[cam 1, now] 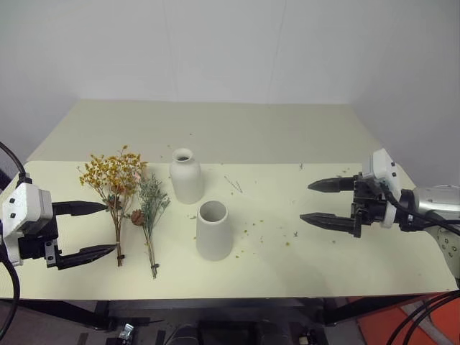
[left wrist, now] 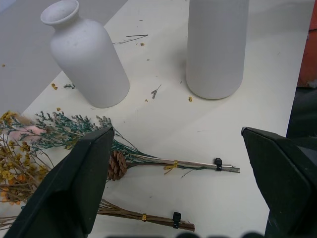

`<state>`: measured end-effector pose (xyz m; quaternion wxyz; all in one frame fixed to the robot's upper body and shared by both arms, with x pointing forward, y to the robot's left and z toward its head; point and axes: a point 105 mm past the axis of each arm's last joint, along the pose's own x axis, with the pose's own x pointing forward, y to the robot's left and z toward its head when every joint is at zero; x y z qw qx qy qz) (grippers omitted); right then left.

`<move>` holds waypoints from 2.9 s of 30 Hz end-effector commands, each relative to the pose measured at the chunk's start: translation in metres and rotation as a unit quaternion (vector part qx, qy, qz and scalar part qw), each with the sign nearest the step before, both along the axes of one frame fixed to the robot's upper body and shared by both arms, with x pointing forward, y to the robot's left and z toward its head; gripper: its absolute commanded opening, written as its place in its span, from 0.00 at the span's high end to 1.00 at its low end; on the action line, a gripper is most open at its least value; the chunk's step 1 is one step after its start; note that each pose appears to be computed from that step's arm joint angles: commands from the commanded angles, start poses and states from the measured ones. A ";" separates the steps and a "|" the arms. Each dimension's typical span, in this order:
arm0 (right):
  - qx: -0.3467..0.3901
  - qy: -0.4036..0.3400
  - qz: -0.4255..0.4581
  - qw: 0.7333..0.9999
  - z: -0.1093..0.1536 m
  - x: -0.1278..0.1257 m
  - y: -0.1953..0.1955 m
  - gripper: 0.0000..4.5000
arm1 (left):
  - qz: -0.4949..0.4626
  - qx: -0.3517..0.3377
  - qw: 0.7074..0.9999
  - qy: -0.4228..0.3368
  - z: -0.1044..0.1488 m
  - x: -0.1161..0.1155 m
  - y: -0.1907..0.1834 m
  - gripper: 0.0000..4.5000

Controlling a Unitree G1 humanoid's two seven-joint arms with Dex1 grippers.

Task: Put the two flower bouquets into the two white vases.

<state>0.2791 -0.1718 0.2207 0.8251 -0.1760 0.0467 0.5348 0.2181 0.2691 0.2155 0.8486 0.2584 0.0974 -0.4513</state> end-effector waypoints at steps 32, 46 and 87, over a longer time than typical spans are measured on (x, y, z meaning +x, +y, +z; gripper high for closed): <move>-0.005 -0.011 -0.018 1.000 0.004 0.013 0.006 0.00 | 0.363 0.065 0.901 0.231 0.008 0.036 0.011 0.01; -0.003 -0.007 -0.042 0.999 0.005 0.005 0.001 0.00 | 0.447 0.063 0.836 0.312 -0.041 0.082 0.019 0.01; -0.008 -0.029 0.016 0.999 0.009 0.016 0.025 0.00 | 0.565 0.028 0.768 0.300 -0.050 0.100 0.051 1.00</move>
